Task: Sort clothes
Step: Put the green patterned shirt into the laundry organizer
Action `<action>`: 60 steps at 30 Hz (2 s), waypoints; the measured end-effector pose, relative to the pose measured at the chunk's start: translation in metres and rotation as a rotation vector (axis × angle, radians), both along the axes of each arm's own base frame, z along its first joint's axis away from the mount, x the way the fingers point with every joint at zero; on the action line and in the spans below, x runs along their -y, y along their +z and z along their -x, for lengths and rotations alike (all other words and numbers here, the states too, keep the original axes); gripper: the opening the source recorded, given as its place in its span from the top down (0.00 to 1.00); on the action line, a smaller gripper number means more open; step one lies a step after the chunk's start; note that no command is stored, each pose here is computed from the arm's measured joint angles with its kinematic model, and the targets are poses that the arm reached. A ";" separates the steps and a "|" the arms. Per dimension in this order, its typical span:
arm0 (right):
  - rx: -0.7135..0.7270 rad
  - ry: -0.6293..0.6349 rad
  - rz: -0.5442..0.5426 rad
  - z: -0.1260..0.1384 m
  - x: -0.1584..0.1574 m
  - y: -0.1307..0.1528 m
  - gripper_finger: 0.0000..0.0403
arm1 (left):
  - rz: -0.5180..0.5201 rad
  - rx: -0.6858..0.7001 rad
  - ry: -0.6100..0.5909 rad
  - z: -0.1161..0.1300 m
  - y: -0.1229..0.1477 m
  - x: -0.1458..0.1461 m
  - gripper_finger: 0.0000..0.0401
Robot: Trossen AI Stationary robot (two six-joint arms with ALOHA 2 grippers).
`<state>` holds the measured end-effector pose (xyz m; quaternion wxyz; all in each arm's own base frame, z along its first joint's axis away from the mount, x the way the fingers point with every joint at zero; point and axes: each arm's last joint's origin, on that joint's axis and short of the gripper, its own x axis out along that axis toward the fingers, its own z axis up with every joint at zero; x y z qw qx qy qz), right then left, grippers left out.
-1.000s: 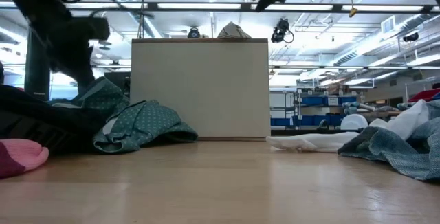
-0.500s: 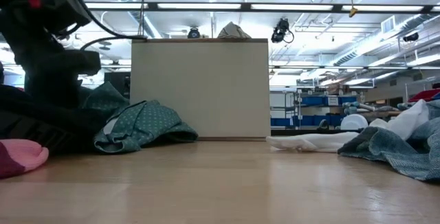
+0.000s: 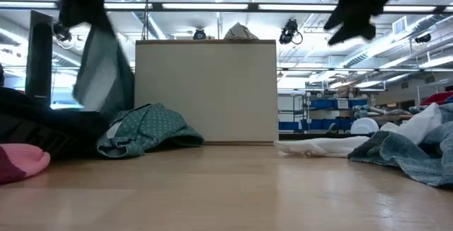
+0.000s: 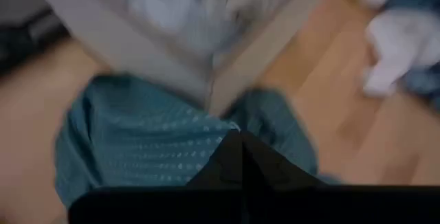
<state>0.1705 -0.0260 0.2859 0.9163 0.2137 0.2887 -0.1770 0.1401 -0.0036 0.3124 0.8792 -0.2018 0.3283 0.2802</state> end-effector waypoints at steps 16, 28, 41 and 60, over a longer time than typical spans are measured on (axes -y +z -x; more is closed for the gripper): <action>0.172 0.000 -0.052 -0.013 -0.011 -0.110 0.42 | -0.394 0.472 -0.064 -0.008 0.141 -0.003 1.00; 0.245 0.060 -0.017 -0.019 -0.017 -0.103 0.42 | -0.780 0.531 0.057 -0.086 0.229 -0.036 1.00; 0.280 0.082 0.006 -0.020 -0.018 -0.100 0.42 | -0.752 0.392 0.009 -0.180 0.228 -0.118 1.00; 0.272 0.090 0.022 -0.020 -0.017 -0.100 0.42 | -0.253 -0.199 -0.091 -0.175 0.142 -0.130 0.70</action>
